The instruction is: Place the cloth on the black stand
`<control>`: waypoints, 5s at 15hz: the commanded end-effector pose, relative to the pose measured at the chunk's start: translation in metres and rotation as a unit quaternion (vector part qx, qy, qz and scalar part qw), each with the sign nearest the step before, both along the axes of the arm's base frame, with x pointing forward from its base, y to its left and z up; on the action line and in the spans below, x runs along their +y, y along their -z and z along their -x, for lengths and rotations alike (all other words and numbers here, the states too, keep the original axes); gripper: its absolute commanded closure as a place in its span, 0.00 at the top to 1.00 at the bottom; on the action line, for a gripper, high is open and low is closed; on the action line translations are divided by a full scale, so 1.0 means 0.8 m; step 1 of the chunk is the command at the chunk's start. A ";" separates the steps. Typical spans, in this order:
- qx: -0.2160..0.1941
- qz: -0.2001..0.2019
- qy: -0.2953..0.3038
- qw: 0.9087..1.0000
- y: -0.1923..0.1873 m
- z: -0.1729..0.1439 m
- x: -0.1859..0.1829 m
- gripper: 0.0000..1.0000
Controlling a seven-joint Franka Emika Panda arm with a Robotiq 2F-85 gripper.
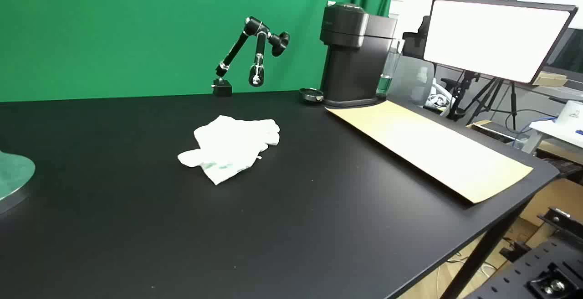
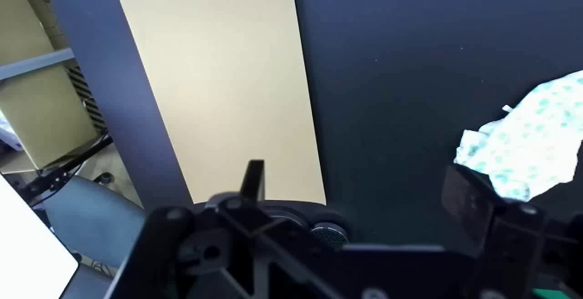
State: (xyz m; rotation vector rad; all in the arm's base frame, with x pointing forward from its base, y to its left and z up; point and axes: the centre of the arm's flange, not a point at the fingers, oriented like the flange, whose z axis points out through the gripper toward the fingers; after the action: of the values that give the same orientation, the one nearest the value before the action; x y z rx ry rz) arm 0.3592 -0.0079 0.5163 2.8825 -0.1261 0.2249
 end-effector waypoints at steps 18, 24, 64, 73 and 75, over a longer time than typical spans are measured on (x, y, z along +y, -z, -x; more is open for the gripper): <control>-0.002 -0.003 -0.014 1.000 0.018 -0.011 0.018 1.00; -0.032 -0.050 -0.086 0.995 0.112 -0.068 0.106 1.00; 0.017 -0.079 -0.354 0.932 0.448 -0.135 0.290 0.53; -0.003 -0.045 -0.309 0.950 0.411 -0.164 0.272 0.00; 0.008 -0.024 -0.309 0.951 0.390 -0.181 0.267 0.00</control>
State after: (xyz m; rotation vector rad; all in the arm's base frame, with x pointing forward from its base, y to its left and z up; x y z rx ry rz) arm 0.4898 0.2044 0.1768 2.9331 0.8468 0.3290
